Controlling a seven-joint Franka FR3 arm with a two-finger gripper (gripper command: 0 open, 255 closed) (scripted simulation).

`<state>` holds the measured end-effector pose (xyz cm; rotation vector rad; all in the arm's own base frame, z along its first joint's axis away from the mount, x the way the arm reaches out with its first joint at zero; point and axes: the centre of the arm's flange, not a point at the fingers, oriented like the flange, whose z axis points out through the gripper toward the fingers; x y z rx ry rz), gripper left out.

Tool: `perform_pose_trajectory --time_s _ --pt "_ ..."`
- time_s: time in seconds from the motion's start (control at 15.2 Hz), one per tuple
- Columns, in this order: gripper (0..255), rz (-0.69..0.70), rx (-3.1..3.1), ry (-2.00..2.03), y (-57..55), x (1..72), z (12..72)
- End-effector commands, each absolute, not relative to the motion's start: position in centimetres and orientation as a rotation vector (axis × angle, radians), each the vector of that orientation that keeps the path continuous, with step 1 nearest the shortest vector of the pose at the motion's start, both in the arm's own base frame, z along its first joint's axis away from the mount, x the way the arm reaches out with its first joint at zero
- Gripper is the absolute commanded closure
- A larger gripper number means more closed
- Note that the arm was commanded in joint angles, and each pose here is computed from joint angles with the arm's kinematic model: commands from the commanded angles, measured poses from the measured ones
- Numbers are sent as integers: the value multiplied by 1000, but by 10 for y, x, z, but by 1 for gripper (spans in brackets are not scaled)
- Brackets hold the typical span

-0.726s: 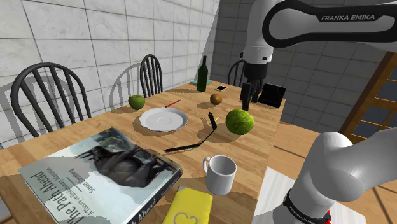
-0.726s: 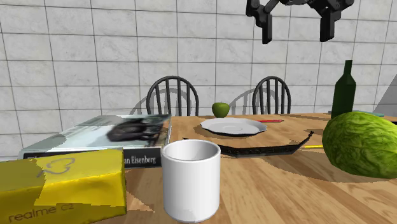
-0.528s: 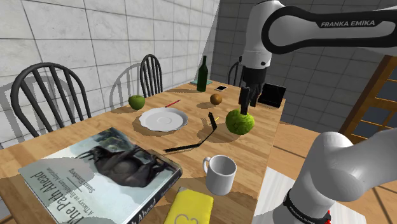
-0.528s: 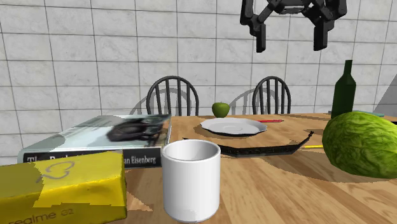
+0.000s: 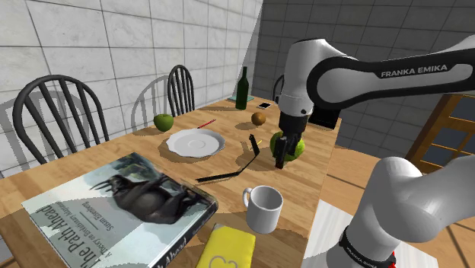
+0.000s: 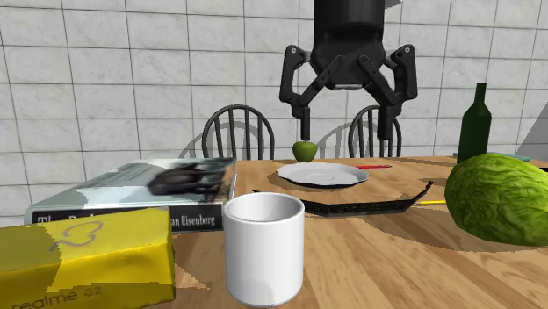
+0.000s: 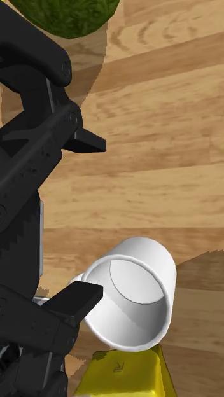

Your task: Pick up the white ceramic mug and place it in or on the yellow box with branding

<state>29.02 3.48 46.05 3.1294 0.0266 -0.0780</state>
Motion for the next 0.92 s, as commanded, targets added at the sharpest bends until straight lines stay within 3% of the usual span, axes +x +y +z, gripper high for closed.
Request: perform_pose_trajectory --time_s 0.0,0.86 --pt "0 -61 3135 33 49 289 439" --pt "0 -28 3147 50 82 284 353"
